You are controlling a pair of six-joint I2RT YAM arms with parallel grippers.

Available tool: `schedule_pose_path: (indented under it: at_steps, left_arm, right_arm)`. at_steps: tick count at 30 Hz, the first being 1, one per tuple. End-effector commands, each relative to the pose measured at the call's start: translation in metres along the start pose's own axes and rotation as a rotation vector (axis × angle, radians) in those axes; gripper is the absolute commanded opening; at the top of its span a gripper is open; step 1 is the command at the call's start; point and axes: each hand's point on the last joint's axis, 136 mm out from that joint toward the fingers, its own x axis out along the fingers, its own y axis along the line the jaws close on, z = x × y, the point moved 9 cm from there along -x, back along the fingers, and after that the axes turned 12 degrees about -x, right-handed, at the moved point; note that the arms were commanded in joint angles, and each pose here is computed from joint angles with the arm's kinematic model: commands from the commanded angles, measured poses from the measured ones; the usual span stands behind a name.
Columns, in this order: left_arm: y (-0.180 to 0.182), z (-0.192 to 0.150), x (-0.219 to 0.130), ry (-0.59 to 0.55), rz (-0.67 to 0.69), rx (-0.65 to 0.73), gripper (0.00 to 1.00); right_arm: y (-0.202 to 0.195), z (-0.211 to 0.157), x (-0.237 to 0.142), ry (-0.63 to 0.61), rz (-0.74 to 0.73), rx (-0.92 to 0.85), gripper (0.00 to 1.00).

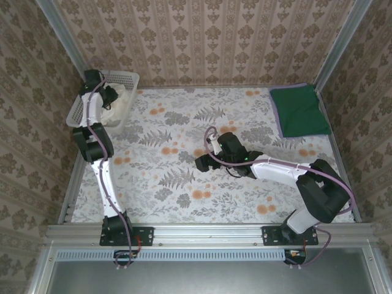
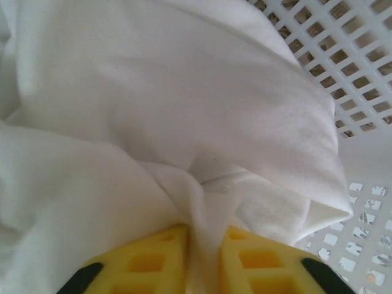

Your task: Fold and stack the t-shirts

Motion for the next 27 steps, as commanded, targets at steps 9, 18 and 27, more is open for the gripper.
schedule_pose_path:
  at_steps: [9,18,27]
  left_arm:
    - [-0.087,0.035,-0.117,-0.271,-0.250,0.103,0.00]
    - [-0.184,0.005,-0.366,-0.843,-0.523,0.302,0.00]
    - [-0.247,-0.129,-0.540,-0.934,-1.009,0.552,0.00]
  right_arm:
    - [-0.002,0.005,0.004,-0.013,-0.051,-0.035,0.96]
    - [-0.006,0.004,0.002,-0.006,-0.101,-0.032,0.96]
    - [-0.012,0.007,-0.016,-0.063,-0.195,-0.021,0.96]
